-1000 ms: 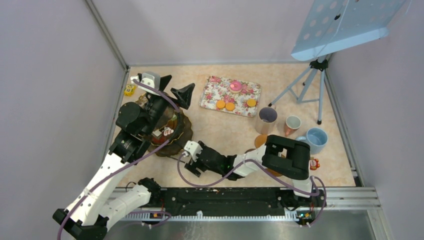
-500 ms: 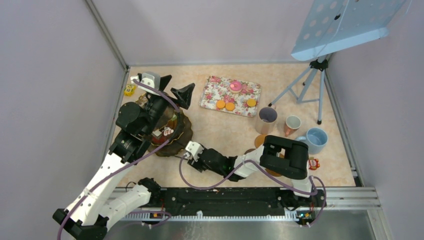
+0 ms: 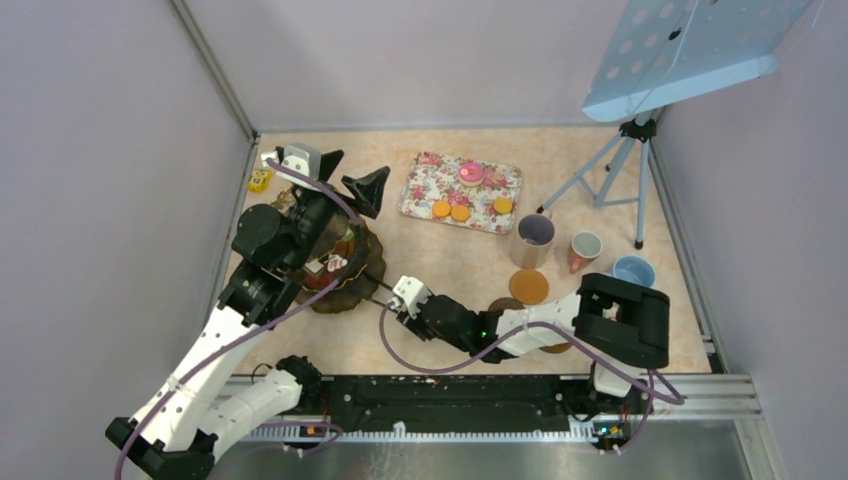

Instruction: Serve the afternoon tea

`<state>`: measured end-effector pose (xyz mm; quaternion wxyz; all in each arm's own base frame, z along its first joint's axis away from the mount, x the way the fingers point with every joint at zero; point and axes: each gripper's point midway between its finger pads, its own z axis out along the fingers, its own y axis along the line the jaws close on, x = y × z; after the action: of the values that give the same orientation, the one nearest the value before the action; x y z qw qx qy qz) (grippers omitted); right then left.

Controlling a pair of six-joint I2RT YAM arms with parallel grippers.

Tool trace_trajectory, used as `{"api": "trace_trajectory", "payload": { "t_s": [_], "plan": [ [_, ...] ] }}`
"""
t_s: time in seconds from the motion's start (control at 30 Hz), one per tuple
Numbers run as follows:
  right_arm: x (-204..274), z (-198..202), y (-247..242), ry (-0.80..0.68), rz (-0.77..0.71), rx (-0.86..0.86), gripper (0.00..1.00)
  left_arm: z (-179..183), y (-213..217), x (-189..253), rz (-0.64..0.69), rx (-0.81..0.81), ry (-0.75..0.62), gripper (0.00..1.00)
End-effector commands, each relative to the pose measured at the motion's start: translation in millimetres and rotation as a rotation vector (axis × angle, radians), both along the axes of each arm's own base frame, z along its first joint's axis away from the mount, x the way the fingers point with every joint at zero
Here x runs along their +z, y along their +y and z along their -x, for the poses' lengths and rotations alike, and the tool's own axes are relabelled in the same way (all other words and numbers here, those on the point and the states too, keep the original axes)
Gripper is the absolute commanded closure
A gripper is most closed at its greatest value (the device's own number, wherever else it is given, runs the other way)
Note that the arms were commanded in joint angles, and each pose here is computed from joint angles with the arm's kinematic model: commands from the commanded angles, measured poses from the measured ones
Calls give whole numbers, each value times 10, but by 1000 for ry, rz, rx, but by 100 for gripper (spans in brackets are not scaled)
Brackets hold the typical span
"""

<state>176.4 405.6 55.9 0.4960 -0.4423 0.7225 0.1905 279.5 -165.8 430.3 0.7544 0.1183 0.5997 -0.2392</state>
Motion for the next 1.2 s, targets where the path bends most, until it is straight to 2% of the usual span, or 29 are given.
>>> {"api": "trace_trajectory", "payload": {
  "t_s": [0.0,0.2,0.43,0.57,0.73,1.0,1.17],
  "plan": [
    [160,-17,-283,5,-18,-97,59,13,8,82,8,3,-35,1],
    [255,-140,-659,-35,46,-229,61,-2,-2,65,5,2,-30,1],
    [560,-511,-1050,-45,11,-389,62,-2,-1,65,6,2,-30,1],
    [762,-938,-1332,14,-7,-521,62,20,7,88,11,0,-36,1],
    [823,-1438,-1709,160,18,-675,59,55,17,123,18,-5,-46,1],
    [848,-1987,-1905,295,77,-754,56,90,14,156,28,-18,-52,1],
    [859,-2243,-1954,327,96,-785,55,106,20,168,32,-18,-56,1]
  ]
}}
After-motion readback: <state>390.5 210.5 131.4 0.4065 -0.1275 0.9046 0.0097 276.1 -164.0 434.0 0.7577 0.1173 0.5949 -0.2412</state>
